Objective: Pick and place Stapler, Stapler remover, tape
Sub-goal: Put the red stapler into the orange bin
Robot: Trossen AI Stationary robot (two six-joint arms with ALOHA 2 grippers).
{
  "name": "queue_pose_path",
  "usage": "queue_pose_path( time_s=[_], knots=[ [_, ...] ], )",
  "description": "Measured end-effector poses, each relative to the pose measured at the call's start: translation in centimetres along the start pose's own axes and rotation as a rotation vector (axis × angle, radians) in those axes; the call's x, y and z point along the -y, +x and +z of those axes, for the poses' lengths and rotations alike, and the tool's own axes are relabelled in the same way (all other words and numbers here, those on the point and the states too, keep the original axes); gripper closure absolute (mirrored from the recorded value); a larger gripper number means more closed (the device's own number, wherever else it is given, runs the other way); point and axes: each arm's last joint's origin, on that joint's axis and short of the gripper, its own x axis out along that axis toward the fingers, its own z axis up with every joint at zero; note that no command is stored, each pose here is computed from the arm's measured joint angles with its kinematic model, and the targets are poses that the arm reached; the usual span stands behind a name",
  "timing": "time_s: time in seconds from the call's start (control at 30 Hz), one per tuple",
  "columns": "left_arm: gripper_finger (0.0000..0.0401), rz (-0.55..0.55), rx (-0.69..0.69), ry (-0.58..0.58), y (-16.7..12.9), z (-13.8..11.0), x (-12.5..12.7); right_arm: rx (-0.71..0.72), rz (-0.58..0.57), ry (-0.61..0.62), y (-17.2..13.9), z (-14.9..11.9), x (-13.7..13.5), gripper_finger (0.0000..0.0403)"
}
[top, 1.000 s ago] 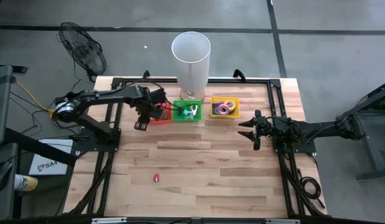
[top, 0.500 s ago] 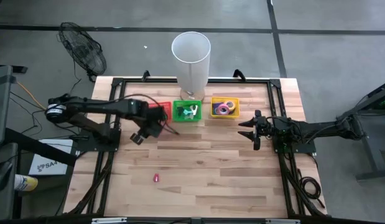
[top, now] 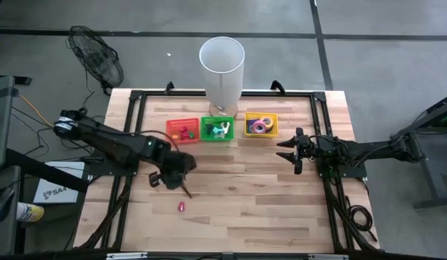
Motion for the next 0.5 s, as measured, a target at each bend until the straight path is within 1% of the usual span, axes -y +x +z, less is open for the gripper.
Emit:
queue_pose_path(
  time_s=[0.07, 0.23, 0.5],
  knots=[
    [0.0265, 0.019, 0.01, 0.034, 0.1, 0.8, 0.3, 0.0, 0.0, 0.0, 0.0, 0.0, 0.0, 0.0219],
    [0.0265, -0.013, -0.033, 0.103, 1.7, 2.2, 1.3, 0.0, 0.0, 0.0, 0.0, 0.0, 0.0, 0.0219],
    [0.0265, -0.112, -0.092, 0.188, 6.4, 4.0, 2.3, -0.001, 0.0, 0.0, 0.0, 0.0, 0.0, 0.0219]
  ],
)
